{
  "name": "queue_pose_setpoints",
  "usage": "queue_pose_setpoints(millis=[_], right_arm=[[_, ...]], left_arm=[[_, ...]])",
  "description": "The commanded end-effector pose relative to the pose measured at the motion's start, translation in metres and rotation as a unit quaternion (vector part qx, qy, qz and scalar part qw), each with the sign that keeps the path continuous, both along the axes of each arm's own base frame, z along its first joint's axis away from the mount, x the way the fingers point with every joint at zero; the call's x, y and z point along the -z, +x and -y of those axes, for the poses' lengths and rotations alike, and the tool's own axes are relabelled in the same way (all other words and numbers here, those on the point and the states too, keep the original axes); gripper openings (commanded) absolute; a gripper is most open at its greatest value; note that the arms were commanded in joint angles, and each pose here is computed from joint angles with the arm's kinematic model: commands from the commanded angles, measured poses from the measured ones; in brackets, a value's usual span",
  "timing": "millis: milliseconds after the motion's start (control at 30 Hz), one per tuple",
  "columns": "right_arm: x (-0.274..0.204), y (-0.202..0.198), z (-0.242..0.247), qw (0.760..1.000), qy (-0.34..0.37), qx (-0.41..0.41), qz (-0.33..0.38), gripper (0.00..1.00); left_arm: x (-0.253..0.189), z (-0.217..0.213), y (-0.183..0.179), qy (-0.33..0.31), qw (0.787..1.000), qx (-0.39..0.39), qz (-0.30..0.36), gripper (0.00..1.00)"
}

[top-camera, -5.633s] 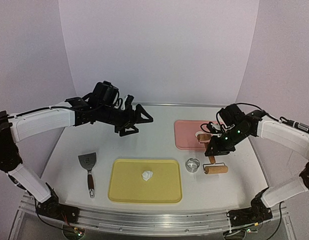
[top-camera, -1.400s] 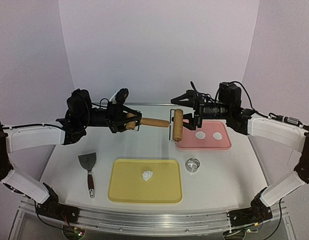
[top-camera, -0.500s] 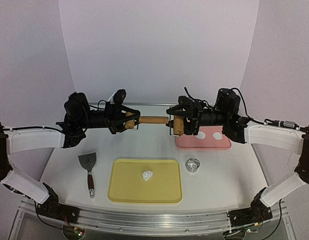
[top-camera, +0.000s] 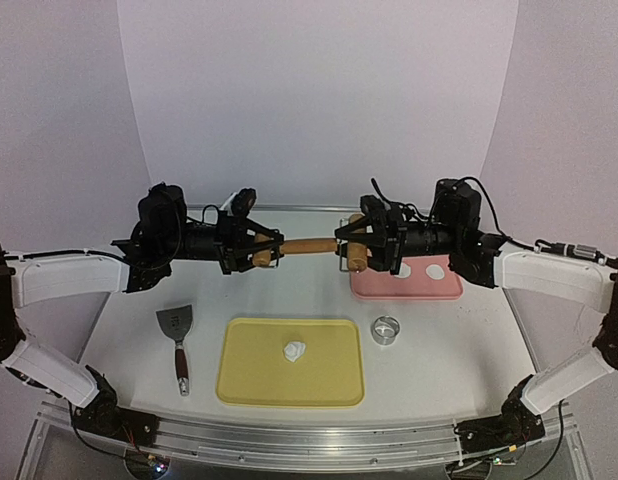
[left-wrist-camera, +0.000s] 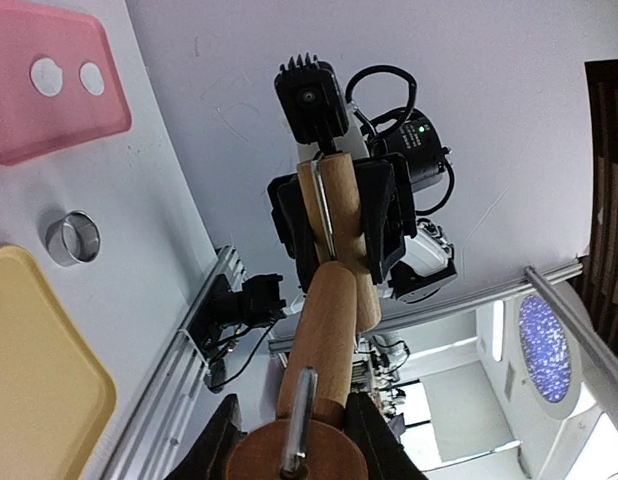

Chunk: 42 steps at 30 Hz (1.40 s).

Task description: Roll out the dumpling wrappers from the dough

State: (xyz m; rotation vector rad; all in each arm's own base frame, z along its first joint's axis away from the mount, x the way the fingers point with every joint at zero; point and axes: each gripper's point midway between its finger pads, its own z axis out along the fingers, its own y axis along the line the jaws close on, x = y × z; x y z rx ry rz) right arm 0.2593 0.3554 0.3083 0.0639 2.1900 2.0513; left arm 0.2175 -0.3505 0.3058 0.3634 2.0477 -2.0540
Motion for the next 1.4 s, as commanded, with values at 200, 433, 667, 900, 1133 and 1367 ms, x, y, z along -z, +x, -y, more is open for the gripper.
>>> queue_pose_setpoints(millis=[200,433,667,900,1133,1367], right_arm=[[0.024,-0.027,0.038,0.986,-0.155,0.016,0.063,0.0],[0.063,-0.038,0.052,0.973,-0.228,0.022,0.022,0.0],[0.095,-0.042,0.042,0.959,-0.284,0.02,0.001,0.0],[0.113,-0.037,0.031,0.949,-0.315,0.023,-0.014,0.0],[0.128,-0.031,0.029,0.941,-0.337,0.025,-0.029,0.0],[0.129,-0.026,0.017,0.942,-0.334,0.011,-0.032,0.0]], left_arm=[[0.022,-0.014,0.016,0.14,0.986,-0.059,0.063,0.99],[0.105,-0.074,0.028,0.349,0.919,-0.18,-0.027,0.98],[0.177,-0.101,0.013,0.452,0.861,-0.203,-0.113,0.77],[0.216,-0.107,0.005,0.51,0.829,-0.185,-0.132,0.69],[0.247,-0.116,-0.006,0.539,0.812,-0.171,-0.147,0.63],[0.269,-0.119,-0.012,0.551,0.804,-0.158,-0.157,0.56]])
